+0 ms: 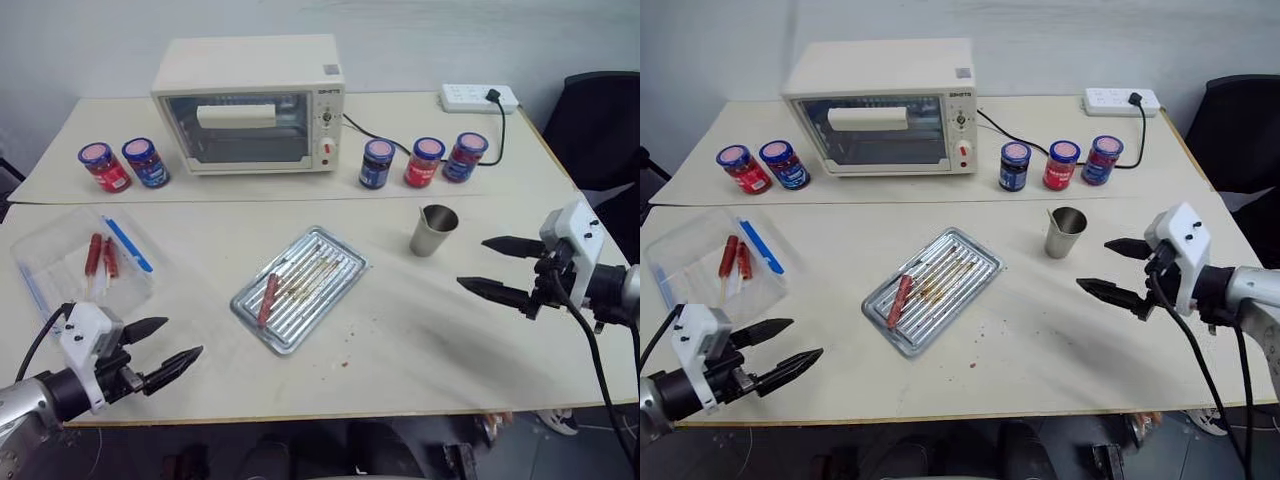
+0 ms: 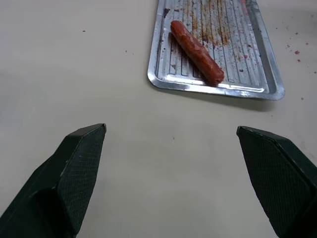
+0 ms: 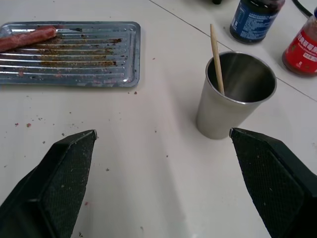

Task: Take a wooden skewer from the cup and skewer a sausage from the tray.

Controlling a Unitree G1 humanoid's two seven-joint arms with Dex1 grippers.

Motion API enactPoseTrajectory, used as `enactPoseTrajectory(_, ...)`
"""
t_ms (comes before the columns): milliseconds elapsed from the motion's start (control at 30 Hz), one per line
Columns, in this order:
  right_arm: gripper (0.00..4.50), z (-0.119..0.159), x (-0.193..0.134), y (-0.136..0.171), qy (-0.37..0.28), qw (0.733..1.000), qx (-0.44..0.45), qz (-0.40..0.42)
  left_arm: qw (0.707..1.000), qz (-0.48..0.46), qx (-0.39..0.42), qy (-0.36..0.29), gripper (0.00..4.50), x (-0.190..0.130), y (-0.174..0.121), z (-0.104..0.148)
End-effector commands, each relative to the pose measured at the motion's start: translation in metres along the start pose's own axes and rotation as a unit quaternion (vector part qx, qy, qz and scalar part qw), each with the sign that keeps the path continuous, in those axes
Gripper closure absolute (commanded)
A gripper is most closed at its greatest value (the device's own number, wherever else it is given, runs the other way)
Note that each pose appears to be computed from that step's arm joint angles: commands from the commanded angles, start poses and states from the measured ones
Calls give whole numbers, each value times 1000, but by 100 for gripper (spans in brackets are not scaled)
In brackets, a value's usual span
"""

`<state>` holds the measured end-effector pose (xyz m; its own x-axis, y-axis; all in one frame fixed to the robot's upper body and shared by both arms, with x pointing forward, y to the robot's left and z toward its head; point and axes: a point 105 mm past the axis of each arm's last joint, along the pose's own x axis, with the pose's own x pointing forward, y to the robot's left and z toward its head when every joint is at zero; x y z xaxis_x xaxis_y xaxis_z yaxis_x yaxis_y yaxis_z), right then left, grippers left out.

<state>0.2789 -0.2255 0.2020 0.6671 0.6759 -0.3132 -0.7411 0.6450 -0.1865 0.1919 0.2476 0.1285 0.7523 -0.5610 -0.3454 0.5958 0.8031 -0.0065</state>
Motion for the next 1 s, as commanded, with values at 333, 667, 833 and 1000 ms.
enactPoseTrajectory(333,0,6,3,-4,6,1000,-30,-2,999,-4,31,-9,3,2,-8,4)
enactPoseTrajectory(667,0,3,5,-4,11,1000,-23,-16,1000,-13,22,-10,3,3,-9,2)
enactPoseTrajectory(833,0,2,6,-5,10,999,-26,-21,999,-18,26,-14,3,4,-10,4)
enactPoseTrajectory(1000,0,3,9,-5,4,999,-25,-31,999,-38,26,-19,3,7,-14,6)
